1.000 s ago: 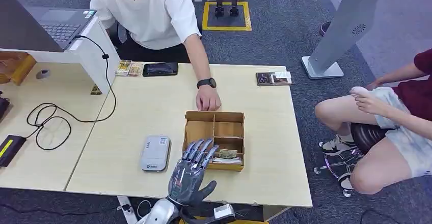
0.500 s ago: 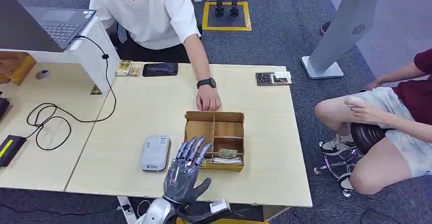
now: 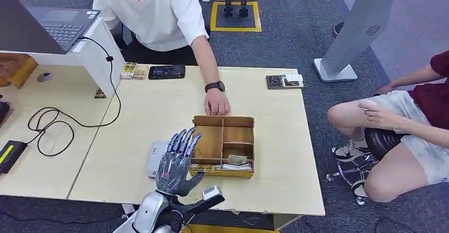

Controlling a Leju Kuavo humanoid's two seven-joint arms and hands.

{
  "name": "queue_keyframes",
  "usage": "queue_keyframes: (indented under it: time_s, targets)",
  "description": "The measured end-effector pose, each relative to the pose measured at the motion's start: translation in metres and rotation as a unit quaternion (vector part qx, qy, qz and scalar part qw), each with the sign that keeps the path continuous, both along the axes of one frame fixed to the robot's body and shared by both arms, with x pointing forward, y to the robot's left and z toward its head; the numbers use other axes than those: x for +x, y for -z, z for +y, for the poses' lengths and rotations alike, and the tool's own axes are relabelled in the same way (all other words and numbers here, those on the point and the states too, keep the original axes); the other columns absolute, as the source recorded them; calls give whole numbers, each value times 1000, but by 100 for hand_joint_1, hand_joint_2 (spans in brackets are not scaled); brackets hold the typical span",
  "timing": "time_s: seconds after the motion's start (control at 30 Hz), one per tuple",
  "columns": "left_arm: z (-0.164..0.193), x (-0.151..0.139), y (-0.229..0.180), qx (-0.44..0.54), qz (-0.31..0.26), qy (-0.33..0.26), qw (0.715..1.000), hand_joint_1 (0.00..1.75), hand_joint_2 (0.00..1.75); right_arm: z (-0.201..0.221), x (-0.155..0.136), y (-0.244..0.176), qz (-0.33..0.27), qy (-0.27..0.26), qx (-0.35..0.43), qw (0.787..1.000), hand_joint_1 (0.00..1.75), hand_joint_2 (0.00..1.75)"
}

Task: Pass the card to the sensor for recognition and then transmit it.

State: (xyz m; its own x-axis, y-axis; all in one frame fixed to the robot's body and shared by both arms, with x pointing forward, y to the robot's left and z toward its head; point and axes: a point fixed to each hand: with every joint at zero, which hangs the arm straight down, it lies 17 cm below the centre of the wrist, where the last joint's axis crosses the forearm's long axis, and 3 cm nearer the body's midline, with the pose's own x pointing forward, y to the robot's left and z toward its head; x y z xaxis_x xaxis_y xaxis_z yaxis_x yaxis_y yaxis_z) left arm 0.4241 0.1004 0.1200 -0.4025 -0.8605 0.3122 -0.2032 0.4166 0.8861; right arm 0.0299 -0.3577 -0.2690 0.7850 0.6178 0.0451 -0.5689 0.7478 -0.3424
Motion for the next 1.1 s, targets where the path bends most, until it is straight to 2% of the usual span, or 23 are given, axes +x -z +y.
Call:
queue_keyframes:
  time_s: [0.33, 0.7, 1.1]
  targets:
    - [-2, -1, 0, -2, -3, 10, 1000, 0, 175, -1, 1, 0, -1, -3, -1, 1000, 0, 175]
    - [-8, -6, -2, -15, -9, 58, 998, 0, 175, 1, 1, 1, 1, -14, 5, 1000, 0, 175]
    - [-7, -3, 4, 1, -2, 68, 998, 0, 175, -3, 6, 1, -1, -24, 2, 1000, 0, 175]
